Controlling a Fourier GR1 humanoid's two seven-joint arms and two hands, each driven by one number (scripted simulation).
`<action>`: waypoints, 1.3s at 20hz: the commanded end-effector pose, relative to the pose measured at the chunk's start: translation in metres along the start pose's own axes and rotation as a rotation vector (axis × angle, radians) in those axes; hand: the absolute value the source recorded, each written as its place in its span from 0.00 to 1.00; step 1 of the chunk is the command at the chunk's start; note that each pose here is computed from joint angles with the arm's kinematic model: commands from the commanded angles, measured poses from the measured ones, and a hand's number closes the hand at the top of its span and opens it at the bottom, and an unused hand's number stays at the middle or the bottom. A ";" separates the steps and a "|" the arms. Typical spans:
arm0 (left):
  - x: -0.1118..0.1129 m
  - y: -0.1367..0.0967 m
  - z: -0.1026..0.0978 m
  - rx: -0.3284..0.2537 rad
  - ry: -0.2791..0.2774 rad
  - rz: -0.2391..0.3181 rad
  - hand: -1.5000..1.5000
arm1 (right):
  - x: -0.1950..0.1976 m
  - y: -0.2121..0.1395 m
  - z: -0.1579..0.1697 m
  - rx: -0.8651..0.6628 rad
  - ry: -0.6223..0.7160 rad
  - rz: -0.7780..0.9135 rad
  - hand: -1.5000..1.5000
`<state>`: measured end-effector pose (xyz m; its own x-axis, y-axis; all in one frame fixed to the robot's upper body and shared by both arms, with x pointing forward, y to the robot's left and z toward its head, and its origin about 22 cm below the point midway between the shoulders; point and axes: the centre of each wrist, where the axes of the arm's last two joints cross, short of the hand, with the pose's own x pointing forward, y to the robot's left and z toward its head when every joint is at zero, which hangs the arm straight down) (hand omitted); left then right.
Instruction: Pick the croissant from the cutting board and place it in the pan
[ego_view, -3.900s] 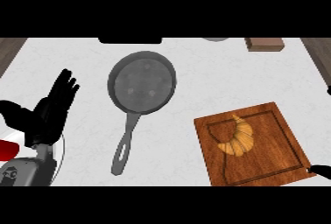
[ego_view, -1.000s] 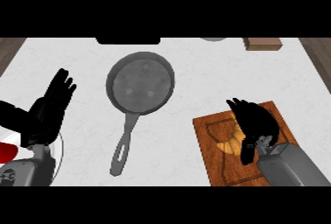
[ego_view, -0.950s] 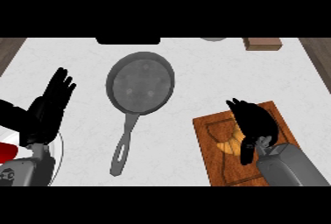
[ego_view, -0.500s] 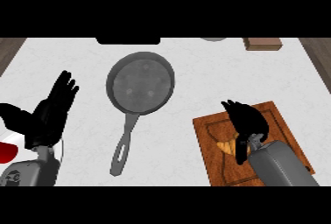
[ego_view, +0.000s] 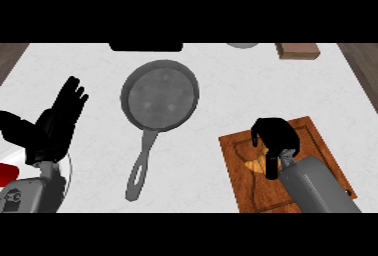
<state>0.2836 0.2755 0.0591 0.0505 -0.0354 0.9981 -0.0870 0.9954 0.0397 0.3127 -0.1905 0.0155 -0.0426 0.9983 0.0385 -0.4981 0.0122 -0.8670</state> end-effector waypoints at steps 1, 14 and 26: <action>0.002 -0.001 0.012 -0.005 0.008 0.009 0.50 | 0.005 -0.015 0.005 -0.012 -0.040 -0.041 1.00; 0.006 -0.030 -0.004 -0.132 -0.006 -0.007 0.50 | 0.140 -0.058 0.021 -0.288 0.067 -0.140 1.00; 0.012 -0.064 -0.014 -0.210 -0.017 -0.020 0.50 | 0.230 -0.158 0.066 -0.809 0.279 -0.017 1.00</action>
<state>0.2993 0.2217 0.0671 0.0325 -0.0486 0.9983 0.1060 0.9933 0.0449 0.3262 0.0103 0.1665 0.1005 0.9947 0.0212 0.1878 0.0020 -0.9822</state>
